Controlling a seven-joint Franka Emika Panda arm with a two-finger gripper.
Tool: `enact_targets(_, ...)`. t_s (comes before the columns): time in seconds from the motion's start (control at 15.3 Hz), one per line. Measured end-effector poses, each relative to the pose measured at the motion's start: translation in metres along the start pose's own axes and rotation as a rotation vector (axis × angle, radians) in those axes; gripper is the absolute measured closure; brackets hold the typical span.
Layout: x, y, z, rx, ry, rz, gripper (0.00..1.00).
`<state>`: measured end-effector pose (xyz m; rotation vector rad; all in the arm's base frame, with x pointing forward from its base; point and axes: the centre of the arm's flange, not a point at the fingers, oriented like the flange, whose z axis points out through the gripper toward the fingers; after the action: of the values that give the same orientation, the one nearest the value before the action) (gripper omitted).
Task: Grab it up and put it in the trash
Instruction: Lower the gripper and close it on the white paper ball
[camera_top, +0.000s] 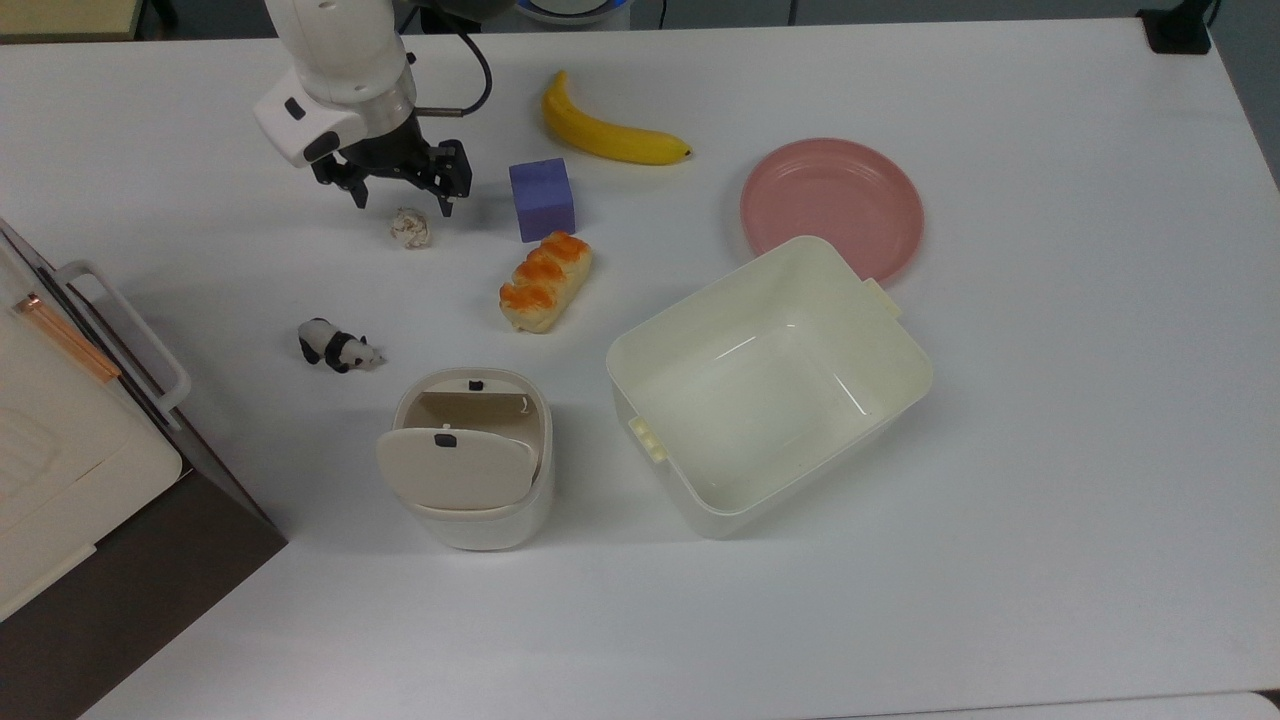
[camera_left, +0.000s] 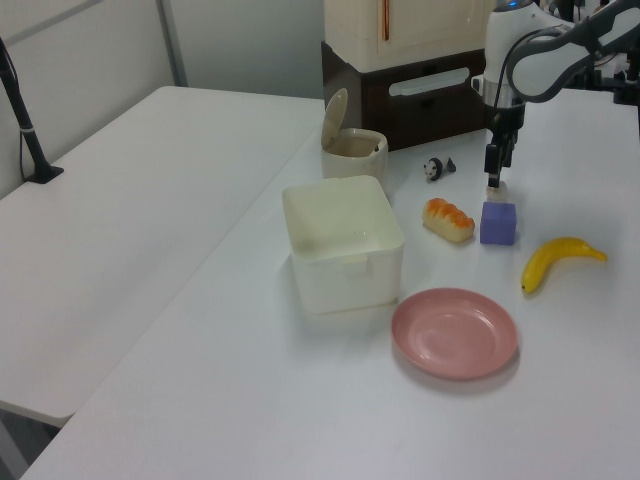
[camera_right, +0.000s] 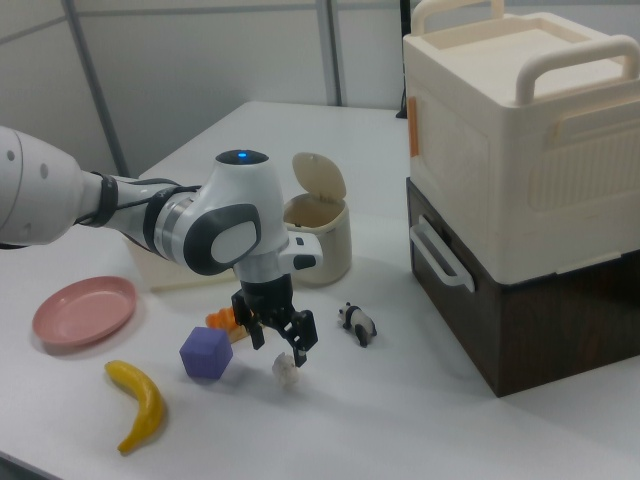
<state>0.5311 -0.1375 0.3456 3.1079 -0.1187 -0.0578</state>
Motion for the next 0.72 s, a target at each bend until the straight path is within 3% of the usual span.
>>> enact_targets(0.33,0.0004,-0.0001,0.0045,0.002,-0.007,0.000,0.07)
enact_targets(0.72,0.0010,-0.0002,0.0112,0.006,-0.016,-0.001,0.18)
